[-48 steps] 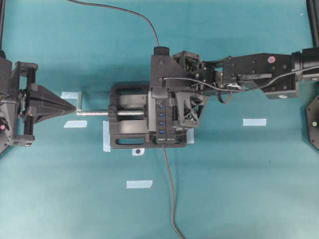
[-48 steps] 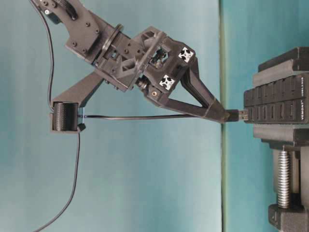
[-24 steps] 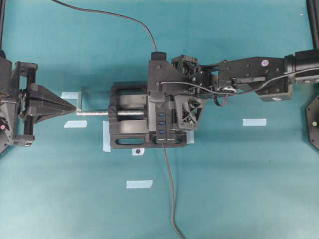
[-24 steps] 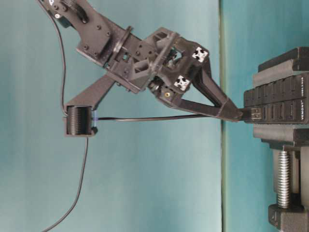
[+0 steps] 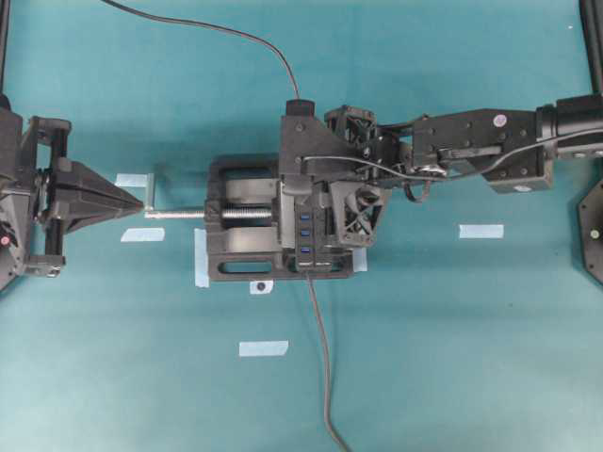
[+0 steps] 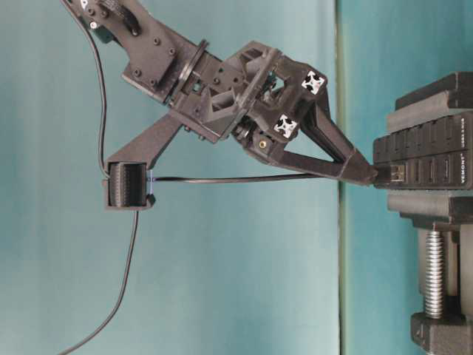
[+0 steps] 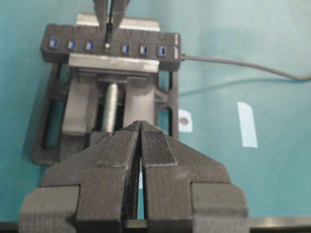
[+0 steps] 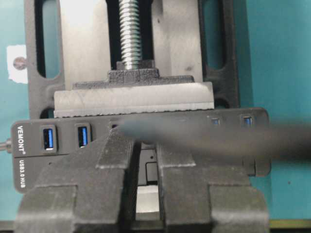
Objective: Insert the USB into the center port of the fixed hub
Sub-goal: 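Align the plug in the right gripper with the hub's center port, then push the plug down into the center port with the right gripper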
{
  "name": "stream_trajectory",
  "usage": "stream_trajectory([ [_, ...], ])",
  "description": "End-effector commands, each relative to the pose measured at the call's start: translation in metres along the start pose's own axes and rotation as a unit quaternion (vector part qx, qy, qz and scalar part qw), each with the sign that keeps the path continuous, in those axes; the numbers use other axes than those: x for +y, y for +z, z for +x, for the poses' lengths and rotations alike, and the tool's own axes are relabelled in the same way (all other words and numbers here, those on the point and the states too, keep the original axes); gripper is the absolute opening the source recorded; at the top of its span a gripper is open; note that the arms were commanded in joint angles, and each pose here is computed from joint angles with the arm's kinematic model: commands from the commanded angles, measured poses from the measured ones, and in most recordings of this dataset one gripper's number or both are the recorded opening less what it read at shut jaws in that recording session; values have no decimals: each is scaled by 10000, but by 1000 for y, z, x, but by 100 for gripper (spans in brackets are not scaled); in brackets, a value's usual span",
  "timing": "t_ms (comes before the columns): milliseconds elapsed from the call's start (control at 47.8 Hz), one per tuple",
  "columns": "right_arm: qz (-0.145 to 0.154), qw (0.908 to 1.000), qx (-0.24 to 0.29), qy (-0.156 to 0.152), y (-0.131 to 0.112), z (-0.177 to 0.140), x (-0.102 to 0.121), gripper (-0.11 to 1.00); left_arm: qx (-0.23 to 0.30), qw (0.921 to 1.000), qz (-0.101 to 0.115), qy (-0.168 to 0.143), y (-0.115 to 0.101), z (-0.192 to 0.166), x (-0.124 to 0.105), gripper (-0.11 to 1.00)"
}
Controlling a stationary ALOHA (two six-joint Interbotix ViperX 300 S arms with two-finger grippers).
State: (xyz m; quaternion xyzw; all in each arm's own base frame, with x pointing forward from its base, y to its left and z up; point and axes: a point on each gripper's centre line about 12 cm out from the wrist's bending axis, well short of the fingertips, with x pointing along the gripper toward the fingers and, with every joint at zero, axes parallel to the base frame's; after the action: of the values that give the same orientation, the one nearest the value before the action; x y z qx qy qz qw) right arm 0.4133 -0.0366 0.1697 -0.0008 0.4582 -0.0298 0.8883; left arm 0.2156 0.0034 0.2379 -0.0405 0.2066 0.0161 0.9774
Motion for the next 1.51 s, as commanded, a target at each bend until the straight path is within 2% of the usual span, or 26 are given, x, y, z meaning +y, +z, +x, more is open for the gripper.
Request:
stream_trajectory([
  [0, 51, 9999, -131, 19, 6, -6, 2, 7, -77, 10000, -3, 2, 5, 0, 0, 0],
  [1486, 74, 9999, 139, -14, -9, 8, -3, 7, -77, 10000, -26, 1, 5, 0, 0, 0],
])
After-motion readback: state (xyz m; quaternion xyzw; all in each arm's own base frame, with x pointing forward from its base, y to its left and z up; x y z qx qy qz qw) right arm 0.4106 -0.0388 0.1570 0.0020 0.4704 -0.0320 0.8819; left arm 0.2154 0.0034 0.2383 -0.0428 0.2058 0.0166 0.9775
